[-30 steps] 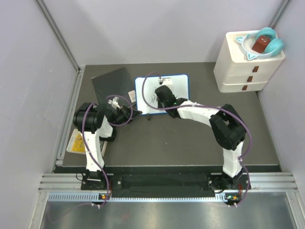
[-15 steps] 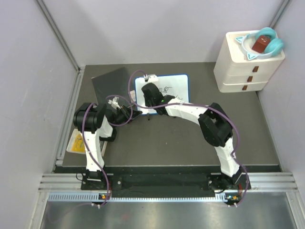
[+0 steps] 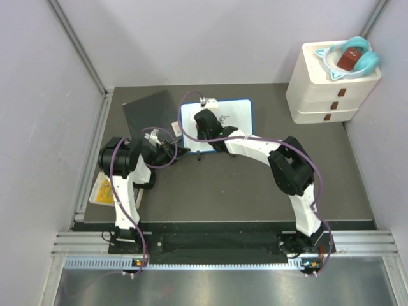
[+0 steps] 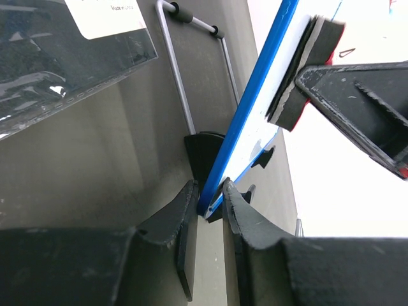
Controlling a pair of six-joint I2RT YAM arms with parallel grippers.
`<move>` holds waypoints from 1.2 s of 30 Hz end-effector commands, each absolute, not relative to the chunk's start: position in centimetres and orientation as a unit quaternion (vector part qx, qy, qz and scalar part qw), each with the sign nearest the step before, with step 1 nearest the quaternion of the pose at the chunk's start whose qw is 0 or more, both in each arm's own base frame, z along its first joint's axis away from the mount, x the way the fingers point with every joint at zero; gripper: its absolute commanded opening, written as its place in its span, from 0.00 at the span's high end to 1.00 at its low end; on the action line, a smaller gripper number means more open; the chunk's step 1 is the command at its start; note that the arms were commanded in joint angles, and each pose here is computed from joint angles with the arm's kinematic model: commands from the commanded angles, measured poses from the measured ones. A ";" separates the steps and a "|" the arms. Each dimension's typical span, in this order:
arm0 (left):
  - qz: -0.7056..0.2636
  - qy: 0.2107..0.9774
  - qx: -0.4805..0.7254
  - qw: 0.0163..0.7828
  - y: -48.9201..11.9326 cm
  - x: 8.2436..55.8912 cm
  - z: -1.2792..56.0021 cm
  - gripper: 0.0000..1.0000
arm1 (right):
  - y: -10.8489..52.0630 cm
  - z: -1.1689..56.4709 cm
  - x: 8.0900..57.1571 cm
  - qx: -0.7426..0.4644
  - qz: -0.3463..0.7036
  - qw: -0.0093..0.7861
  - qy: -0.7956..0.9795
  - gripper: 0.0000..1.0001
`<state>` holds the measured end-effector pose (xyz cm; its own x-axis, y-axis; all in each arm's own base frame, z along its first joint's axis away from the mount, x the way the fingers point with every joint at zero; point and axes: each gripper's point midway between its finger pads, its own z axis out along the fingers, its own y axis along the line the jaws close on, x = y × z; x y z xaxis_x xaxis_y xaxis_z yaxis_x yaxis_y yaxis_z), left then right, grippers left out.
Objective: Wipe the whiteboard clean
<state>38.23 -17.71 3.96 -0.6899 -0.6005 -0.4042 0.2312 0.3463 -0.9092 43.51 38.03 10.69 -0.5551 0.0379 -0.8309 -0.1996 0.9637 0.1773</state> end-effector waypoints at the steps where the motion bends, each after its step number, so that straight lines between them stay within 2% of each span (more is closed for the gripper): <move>1: -0.555 0.698 -0.081 0.446 -17.4 38.6 5.5 1.00 | 26.7 8.3 46.0 0.048 0.009 0.459 0.887 1.00; 8: -0.555 0.698 -0.081 0.446 -17.4 38.7 5.5 1.00 | 16.2 6.8 44.2 0.169 -0.011 0.431 0.886 1.00; 13: -0.557 0.698 -0.081 0.443 -17.4 38.7 5.4 1.00 | 14.8 6.2 43.6 0.188 -0.027 0.424 0.886 1.00; 19: -0.557 0.698 -0.076 0.443 -17.5 38.6 5.4 1.00 | 18.2 4.8 43.1 0.162 0.012 0.416 0.895 1.00; 36: -0.558 0.698 -0.076 0.443 -17.5 38.7 5.4 1.00 | 36.8 5.5 39.9 -0.006 0.143 0.408 0.902 1.00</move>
